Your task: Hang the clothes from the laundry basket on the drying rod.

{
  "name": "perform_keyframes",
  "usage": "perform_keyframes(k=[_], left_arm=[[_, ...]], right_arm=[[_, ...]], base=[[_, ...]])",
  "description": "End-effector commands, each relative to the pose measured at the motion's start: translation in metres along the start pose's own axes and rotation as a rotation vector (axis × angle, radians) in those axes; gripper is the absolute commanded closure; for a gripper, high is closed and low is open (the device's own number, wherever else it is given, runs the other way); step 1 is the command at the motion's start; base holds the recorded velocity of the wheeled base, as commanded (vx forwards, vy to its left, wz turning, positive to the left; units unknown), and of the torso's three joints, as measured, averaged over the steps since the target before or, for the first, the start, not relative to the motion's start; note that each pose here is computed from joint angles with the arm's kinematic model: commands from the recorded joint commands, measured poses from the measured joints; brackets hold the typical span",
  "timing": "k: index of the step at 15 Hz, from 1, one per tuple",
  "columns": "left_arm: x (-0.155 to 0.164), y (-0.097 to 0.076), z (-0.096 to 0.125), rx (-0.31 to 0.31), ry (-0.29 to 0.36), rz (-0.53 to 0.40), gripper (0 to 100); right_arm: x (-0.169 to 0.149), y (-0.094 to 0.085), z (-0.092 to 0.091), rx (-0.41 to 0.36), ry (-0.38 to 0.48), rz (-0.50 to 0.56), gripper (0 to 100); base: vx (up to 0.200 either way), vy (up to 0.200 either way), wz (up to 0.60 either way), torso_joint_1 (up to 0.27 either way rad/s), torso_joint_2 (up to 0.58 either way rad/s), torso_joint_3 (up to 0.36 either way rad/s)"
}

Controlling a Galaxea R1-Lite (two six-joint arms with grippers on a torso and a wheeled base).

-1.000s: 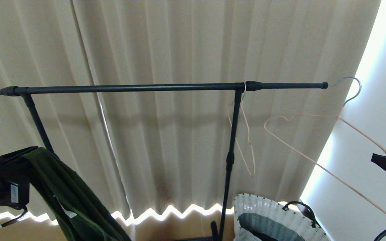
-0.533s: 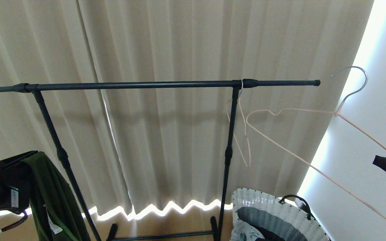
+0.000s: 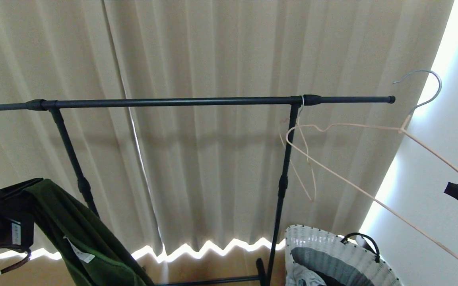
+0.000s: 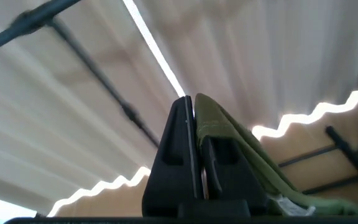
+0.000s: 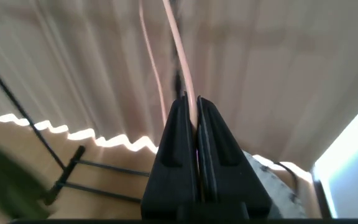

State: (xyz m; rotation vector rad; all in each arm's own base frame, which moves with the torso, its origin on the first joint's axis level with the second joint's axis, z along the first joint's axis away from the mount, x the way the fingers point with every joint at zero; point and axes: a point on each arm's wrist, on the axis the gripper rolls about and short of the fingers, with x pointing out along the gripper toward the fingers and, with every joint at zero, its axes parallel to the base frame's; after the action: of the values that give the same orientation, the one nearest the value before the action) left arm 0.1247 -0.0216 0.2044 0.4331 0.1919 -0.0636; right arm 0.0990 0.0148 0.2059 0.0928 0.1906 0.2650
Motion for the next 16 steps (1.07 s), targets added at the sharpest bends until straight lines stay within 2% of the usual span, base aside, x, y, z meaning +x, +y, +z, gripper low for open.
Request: perform_keyframes(k=[1, 5, 10, 13, 15, 16], left_arm=[[0.001, 0.000, 0.000, 0.000, 0.002, -0.001, 100], [0.002, 0.000, 0.000, 0.002, 0.003, -0.003, 100], [0.002, -0.001, 0.000, 0.011, 0.008, -0.007, 100], [0.002, -0.002, -0.001, 0.091, 0.009, -0.014, 100], [0.003, -0.001, 0.001, 0.110, 0.003, -0.013, 100], [0.013, -0.001, 0.007, 0.146, 0.016, -0.015, 100]], right_arm=[[0.001, 0.000, 0.000, 0.000, 0.001, 0.001, 100], [0.001, 0.000, 0.001, 0.000, 0.000, 0.004, 100], [0.009, 0.002, -0.002, -0.002, 0.042, 0.033, 100], [0.017, 0.004, -0.003, 0.000, 0.075, 0.073, 100], [0.021, 0.006, -0.002, -0.006, 0.077, 0.091, 100], [0.030, 0.015, 0.000, -0.025, 0.071, 0.167, 100]], base=[[0.000, 0.200, 0.00, 0.002, 0.00, -0.002], [0.000, 0.200, 0.00, 0.005, 0.00, 0.000], [0.000, 0.200, 0.00, 0.001, 0.00, 0.002], [0.000, 0.000, 0.00, 0.000, 0.00, 0.000], [0.000, 0.000, 0.00, 0.000, 0.00, 0.000], [0.000, 0.000, 0.00, 0.000, 0.00, 0.000]])
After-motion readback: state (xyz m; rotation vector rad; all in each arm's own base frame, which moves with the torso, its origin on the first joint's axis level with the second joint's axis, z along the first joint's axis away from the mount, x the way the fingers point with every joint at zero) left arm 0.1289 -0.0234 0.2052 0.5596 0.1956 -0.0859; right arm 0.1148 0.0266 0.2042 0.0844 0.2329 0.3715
